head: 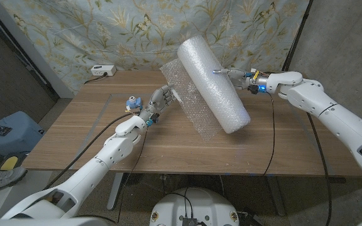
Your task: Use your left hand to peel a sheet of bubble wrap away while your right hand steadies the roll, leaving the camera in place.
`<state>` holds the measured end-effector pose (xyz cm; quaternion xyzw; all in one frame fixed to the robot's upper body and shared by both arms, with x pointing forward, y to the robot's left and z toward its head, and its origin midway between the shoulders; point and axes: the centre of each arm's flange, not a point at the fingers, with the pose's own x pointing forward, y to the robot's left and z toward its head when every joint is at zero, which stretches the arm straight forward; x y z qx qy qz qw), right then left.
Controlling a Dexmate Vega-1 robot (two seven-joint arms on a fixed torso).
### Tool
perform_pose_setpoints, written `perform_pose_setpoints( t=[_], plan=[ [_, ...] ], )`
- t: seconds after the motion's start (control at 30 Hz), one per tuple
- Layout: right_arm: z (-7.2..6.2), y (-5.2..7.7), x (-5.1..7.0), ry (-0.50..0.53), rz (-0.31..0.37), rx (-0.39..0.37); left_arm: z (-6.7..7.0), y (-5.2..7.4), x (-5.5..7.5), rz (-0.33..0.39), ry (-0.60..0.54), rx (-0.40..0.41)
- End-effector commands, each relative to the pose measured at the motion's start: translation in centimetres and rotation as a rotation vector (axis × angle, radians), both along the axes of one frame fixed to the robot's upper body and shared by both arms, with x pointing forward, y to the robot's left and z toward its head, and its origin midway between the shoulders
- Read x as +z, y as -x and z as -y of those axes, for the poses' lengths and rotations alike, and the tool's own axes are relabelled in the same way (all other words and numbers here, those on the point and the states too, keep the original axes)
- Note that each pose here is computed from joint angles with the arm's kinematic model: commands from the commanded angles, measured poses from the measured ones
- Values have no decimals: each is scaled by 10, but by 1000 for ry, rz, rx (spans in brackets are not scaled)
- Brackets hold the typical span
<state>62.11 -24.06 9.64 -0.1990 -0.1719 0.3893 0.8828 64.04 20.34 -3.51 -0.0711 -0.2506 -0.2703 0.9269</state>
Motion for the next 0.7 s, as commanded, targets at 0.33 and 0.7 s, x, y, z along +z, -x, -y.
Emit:
perform_pose_setpoints(
  t=[0.33,0.7],
  plan=[
    [-22,-2,-8,-70,-34,45,27,-5,2,-66,60,-72],
    [-26,-1,-15,-79,-42,47,42,11,9,-117,94,-121]
  ],
)
